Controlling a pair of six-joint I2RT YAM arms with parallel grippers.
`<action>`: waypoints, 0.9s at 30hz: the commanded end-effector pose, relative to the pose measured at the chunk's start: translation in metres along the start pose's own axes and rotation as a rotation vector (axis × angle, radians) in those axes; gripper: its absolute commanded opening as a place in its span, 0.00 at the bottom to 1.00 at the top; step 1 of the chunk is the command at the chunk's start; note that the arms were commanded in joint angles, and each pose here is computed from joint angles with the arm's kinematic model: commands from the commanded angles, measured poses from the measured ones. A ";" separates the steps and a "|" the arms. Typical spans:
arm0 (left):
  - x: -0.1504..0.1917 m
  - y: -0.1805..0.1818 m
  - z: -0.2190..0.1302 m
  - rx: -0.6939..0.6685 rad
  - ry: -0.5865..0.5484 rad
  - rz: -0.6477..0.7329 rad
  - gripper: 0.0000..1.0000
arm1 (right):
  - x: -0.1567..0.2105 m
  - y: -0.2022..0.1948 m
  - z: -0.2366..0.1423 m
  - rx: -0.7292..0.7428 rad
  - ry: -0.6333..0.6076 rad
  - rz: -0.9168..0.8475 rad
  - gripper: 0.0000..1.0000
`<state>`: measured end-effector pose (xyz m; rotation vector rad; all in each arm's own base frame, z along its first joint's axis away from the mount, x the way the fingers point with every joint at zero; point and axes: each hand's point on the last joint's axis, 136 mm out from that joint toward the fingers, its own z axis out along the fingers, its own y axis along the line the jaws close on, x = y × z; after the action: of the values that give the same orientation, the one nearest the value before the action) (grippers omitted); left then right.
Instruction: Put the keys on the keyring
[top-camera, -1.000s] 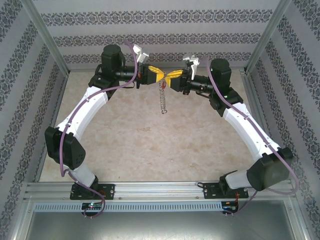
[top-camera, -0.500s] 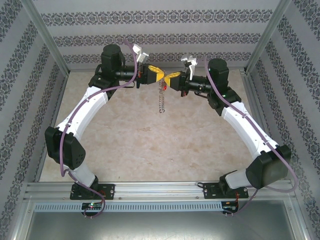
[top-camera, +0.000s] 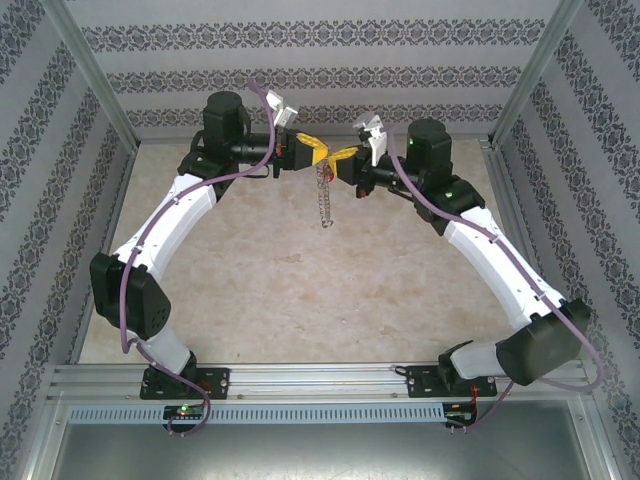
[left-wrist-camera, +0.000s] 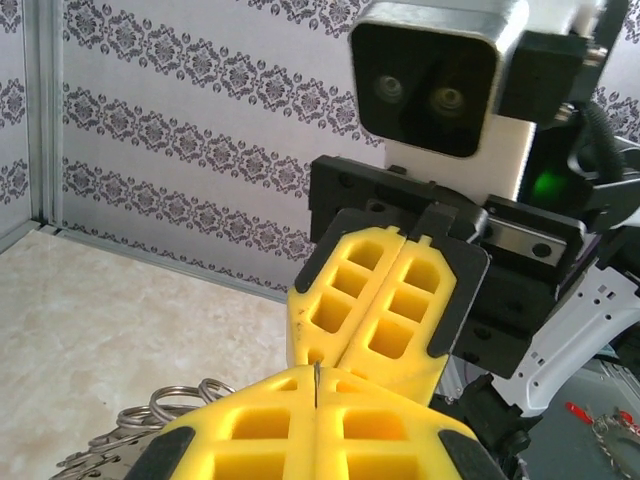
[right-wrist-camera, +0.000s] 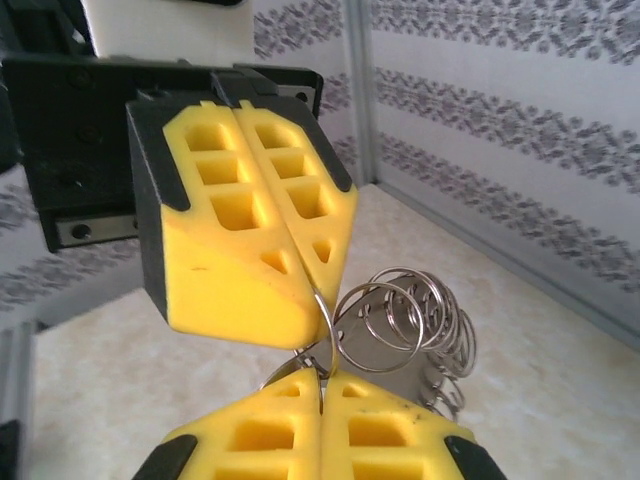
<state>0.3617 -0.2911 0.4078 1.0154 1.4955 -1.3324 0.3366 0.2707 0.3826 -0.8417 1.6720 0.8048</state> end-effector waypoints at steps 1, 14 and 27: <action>-0.031 -0.024 -0.004 0.014 -0.068 0.117 0.00 | 0.021 0.002 0.007 0.089 0.118 -0.119 0.00; -0.030 -0.020 -0.004 0.006 -0.074 0.108 0.00 | 0.022 0.050 0.019 -0.143 0.127 -0.156 0.00; -0.026 -0.017 -0.003 0.010 -0.073 0.095 0.00 | -0.039 0.003 -0.061 -0.140 -0.144 0.043 0.35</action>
<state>0.3654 -0.2913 0.4138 0.9917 1.4698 -1.3197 0.3319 0.2252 0.4010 -0.8087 1.6355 0.9070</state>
